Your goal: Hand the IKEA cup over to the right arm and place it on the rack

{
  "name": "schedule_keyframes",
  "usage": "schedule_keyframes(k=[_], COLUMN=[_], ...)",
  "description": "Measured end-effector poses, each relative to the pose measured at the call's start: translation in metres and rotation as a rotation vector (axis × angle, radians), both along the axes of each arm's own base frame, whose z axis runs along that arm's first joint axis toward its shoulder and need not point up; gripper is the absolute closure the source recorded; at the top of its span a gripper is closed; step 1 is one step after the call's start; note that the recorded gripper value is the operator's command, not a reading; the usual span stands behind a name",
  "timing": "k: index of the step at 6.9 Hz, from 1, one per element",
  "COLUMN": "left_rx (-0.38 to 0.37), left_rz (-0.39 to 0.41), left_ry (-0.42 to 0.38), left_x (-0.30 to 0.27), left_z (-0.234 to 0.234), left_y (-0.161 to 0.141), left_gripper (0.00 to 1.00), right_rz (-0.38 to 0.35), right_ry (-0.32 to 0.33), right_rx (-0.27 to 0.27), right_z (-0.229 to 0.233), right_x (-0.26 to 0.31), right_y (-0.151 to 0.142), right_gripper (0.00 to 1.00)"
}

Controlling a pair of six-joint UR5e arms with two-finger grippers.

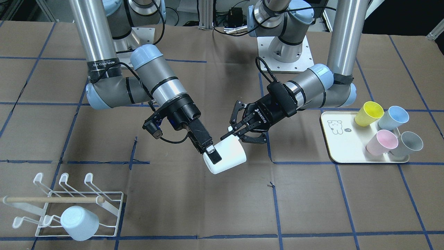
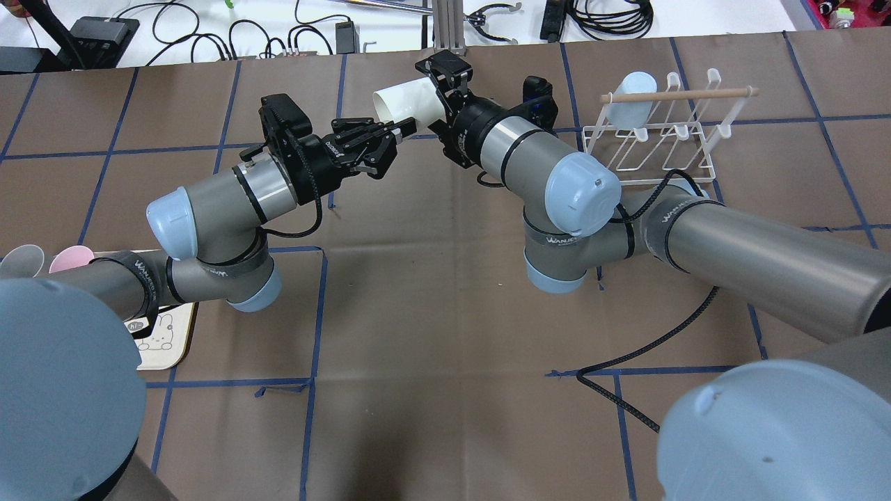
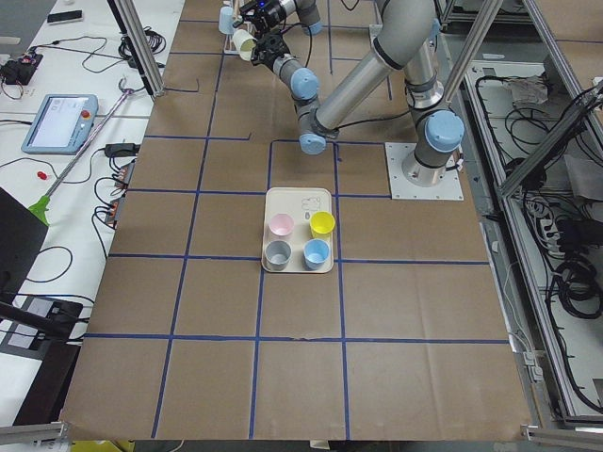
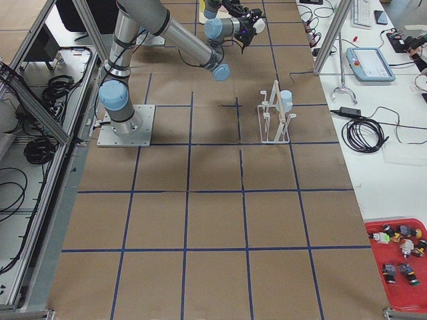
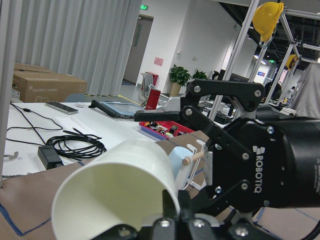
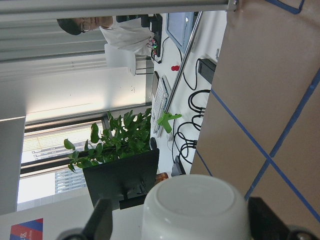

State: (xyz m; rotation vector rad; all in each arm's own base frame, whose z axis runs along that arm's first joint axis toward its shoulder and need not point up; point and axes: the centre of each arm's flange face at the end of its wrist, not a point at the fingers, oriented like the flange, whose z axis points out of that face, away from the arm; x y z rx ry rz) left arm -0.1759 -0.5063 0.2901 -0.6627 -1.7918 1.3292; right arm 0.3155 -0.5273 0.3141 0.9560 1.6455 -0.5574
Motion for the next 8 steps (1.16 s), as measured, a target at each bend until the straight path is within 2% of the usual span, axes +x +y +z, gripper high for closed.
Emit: schedule_keyframes(k=[6,8], left_rx=[-0.002,0.001], left_rz=[0.006,0.006], left_ry=[-0.002,-0.001], left_x=[0.0004,0.0004], left_z=[0.0007,0.0012], left_y=[-0.0006,-0.0008], left_gripper=[0.96,0.96], right_rz=[0.018,0.016], right_ry=[0.007,0.006], right_rx=[0.009,0.011], right_z=[-0.0087,-0.0085], right_x=[0.0097,0.0094], right_y=[-0.0008,-0.0014], right_gripper=[0.06,0.1])
